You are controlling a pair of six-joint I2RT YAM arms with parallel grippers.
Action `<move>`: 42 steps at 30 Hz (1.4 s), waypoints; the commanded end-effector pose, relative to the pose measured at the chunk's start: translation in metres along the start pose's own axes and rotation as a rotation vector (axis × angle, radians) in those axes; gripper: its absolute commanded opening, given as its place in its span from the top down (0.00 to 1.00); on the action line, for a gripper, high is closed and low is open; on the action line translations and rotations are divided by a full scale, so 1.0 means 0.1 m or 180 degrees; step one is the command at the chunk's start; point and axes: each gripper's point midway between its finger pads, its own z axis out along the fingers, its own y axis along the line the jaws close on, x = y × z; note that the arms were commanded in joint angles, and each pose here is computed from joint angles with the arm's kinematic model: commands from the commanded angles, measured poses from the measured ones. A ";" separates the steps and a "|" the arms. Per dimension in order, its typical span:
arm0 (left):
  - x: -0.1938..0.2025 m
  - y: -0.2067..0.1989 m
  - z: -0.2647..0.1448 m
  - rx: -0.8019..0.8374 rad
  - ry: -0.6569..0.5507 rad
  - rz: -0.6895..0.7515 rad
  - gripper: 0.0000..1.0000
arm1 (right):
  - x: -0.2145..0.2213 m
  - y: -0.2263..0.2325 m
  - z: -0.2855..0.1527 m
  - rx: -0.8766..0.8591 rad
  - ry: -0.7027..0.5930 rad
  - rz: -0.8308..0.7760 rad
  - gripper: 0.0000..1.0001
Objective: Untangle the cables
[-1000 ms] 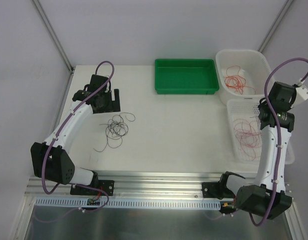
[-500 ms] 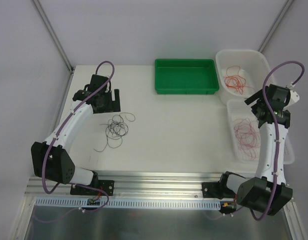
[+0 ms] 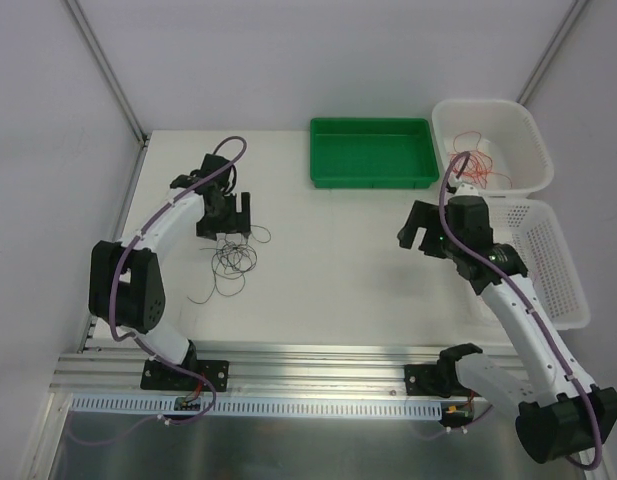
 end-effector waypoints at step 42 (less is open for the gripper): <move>0.24 -1.34 -0.93 0.1989 -0.0383 0.1104 1.00 | 1.03 2.77 0.31 -0.2646 0.0431 -0.0548 0.13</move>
